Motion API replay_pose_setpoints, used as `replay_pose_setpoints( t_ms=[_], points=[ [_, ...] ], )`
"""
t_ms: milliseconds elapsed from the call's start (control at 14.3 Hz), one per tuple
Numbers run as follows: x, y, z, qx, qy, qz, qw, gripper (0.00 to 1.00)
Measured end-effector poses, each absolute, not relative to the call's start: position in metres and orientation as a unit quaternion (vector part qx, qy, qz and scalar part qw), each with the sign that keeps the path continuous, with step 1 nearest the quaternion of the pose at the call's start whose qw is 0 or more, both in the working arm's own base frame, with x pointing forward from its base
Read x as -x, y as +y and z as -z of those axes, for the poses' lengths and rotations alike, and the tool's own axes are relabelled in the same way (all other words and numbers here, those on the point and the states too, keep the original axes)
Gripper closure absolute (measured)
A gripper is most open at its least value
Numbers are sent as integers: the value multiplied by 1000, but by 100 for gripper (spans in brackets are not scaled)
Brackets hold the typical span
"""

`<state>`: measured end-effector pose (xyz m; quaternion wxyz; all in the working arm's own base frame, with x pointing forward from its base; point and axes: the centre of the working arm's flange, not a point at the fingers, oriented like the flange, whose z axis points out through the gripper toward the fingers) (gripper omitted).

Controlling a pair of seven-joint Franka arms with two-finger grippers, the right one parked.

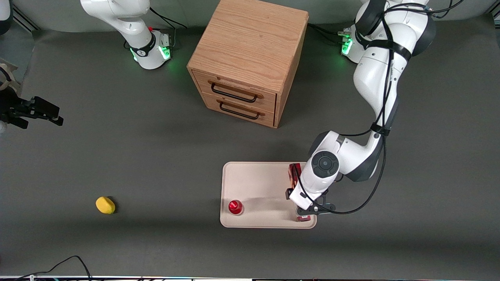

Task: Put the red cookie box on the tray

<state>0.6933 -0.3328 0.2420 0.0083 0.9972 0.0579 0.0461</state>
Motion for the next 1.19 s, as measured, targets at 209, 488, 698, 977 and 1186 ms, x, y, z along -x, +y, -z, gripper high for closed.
replay_pose_setpoints(
  t_ms=[209,488,698,977,1186],
  points=[
    [-681,-336,-288,-998,63,4,-12,0],
    [-666,-325,-382,-995,81,57,-20,0],
    [-645,-291,-464,-994,63,78,-41,0],
    [-617,-218,-553,-993,31,100,-48,0],
    [-593,-152,-580,-993,7,102,-60,0]
  ],
)
